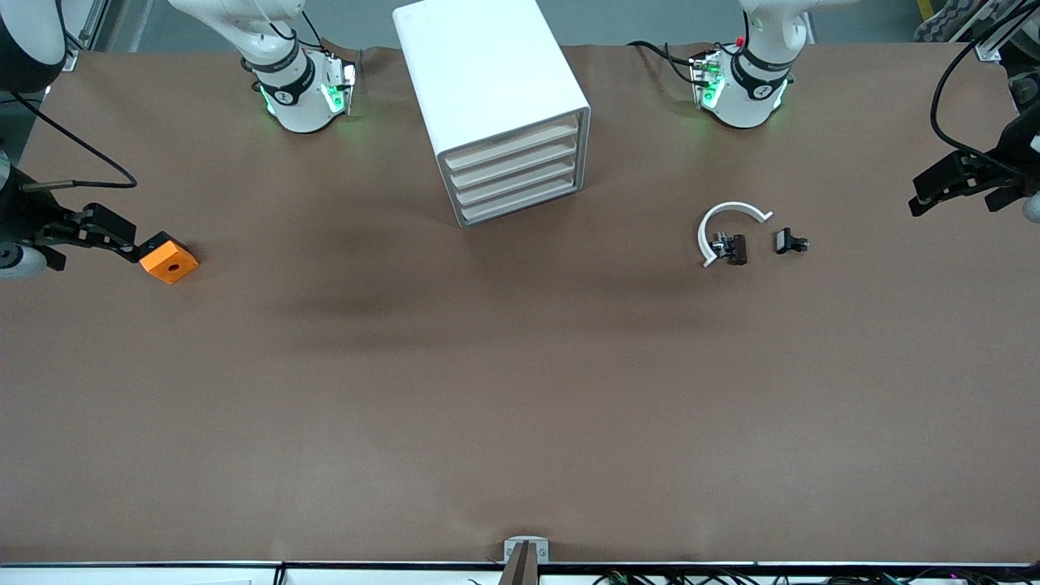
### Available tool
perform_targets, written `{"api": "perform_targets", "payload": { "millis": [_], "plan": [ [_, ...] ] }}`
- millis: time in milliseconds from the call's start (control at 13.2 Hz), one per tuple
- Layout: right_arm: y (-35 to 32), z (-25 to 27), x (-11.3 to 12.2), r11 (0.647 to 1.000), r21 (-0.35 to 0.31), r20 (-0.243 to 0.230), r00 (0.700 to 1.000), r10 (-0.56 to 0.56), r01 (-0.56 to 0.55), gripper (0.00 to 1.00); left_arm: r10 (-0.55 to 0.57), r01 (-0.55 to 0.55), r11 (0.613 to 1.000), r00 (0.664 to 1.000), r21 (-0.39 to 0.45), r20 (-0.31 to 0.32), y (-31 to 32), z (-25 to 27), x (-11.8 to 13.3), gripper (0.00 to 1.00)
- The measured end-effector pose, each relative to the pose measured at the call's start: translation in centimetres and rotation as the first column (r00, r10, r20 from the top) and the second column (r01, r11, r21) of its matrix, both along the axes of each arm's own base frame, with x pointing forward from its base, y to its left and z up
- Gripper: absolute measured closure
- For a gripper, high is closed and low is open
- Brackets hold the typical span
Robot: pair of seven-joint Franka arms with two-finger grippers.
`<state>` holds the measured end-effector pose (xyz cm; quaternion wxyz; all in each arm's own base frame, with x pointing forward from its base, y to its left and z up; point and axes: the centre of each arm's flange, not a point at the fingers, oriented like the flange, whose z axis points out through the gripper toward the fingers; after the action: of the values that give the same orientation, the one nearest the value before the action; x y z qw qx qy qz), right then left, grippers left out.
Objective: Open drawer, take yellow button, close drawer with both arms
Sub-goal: 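Move the left gripper toward the front of the white cabinet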
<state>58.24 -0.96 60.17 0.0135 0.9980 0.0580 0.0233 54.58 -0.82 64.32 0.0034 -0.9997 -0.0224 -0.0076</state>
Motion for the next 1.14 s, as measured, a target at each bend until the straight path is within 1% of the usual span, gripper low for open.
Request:
{"api": "perform_targets", "payload": {
  "millis": [455,759,910,1138],
  "plan": [
    [0.0,0.0,0.0,1.0,0.0,0.0,1.0,-0.001,0.001,0.0,-0.03,0.03,1.0,0.999,-0.003,-0.026,-0.4,-1.1,0.5,0.0],
    [-0.1,0.0,0.0,1.0,0.0,0.001,1.0,-0.001,0.001,0.0,-0.042,0.041,0.999,0.997,-0.009,-0.068,-0.8,-3.5,1.7,0.0],
    [-0.1,0.1,0.0,1.0,0.0,0.001,1.0,-0.001,0.001,0.0,-0.044,0.043,0.999,0.994,-0.015,-0.098,-0.8,-5.3,2.6,0.0],
    [-0.1,0.1,0.0,1.0,0.0,0.002,1.0,-0.001,0.001,0.0,-0.044,0.041,0.999,0.992,-0.028,-0.117,-2.4,-10.1,5.4,0.0]
  ]
}}
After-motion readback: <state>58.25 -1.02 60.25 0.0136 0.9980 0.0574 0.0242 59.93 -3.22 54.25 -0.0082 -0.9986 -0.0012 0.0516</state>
